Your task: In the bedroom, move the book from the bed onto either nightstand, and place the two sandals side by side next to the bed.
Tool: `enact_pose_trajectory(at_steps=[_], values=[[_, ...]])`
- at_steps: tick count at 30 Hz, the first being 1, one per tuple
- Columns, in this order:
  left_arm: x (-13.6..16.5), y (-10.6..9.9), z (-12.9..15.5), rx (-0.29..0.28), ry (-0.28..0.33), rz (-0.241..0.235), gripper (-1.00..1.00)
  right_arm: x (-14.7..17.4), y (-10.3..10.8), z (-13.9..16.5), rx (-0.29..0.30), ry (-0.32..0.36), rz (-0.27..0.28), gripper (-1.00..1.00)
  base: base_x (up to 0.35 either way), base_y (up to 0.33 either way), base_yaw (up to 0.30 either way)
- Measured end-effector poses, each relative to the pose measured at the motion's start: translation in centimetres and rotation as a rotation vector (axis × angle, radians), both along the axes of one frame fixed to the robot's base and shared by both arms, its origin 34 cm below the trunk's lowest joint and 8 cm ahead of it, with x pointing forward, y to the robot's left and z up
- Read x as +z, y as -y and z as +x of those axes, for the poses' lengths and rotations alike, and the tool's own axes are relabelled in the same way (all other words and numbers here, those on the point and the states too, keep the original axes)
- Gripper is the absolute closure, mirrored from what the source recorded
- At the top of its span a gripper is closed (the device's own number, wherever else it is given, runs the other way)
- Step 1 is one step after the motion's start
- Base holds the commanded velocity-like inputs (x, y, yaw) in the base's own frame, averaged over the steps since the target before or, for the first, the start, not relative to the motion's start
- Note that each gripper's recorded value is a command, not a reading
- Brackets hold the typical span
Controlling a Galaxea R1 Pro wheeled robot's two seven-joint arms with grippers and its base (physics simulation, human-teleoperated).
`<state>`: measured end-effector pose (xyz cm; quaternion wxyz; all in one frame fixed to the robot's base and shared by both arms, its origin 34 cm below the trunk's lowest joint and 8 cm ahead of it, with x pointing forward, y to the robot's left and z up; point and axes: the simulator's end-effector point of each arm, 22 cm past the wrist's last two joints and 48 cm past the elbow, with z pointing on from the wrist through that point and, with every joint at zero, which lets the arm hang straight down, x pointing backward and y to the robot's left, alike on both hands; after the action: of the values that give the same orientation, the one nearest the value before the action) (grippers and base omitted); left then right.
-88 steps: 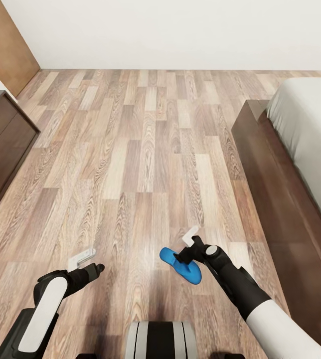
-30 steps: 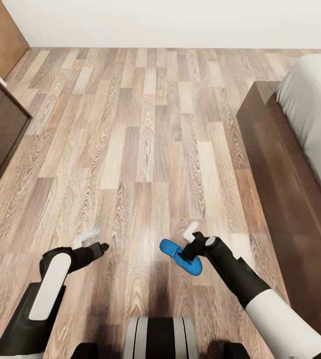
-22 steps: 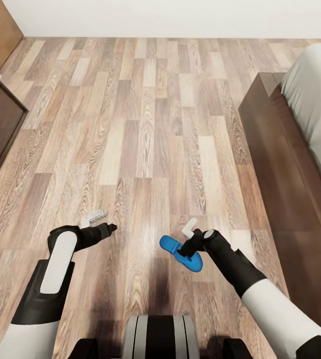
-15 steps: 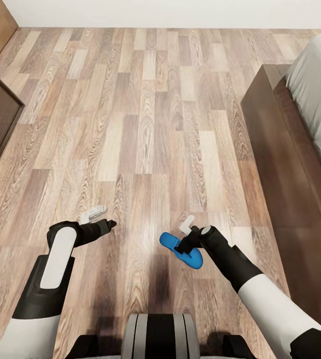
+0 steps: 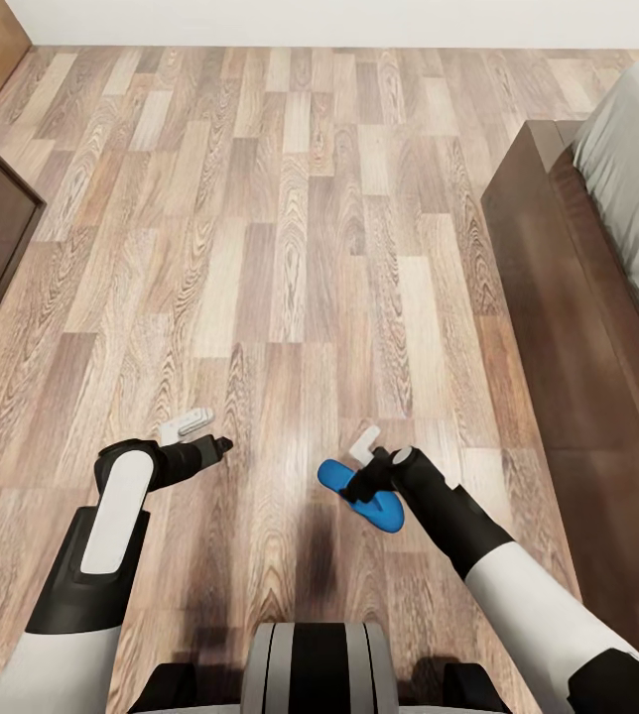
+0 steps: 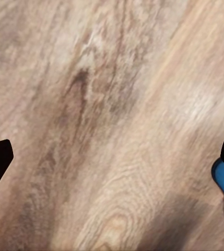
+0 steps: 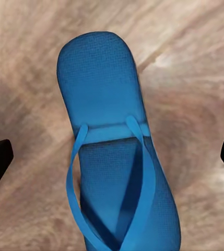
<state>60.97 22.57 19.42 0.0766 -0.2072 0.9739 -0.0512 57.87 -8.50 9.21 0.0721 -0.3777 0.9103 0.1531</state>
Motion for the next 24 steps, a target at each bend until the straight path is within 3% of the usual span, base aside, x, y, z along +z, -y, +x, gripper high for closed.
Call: enact_pose_trajectory(at_steps=[6, 13, 24], values=[[0.0, 0.1, 0.0, -0.001, 0.0, -0.001, -1.0, -0.8, 0.5, -1.1, 0.015, -0.022, -0.022, -1.0, 0.0, 0.0, 0.0], [0.0, 0.1, 0.0, -0.002, 0.0, -0.001, -1.0, -2.2, 2.1, -2.5, 0.084, -0.027, -0.093, -1.0, 0.0, 0.0, 0.0], [0.0, 0.1, 0.0, -0.002, 0.0, -0.001, -1.0, -2.6, 2.6, -2.7, 0.109, -0.022, -0.114, -1.0, 0.0, 0.0, 0.0]])
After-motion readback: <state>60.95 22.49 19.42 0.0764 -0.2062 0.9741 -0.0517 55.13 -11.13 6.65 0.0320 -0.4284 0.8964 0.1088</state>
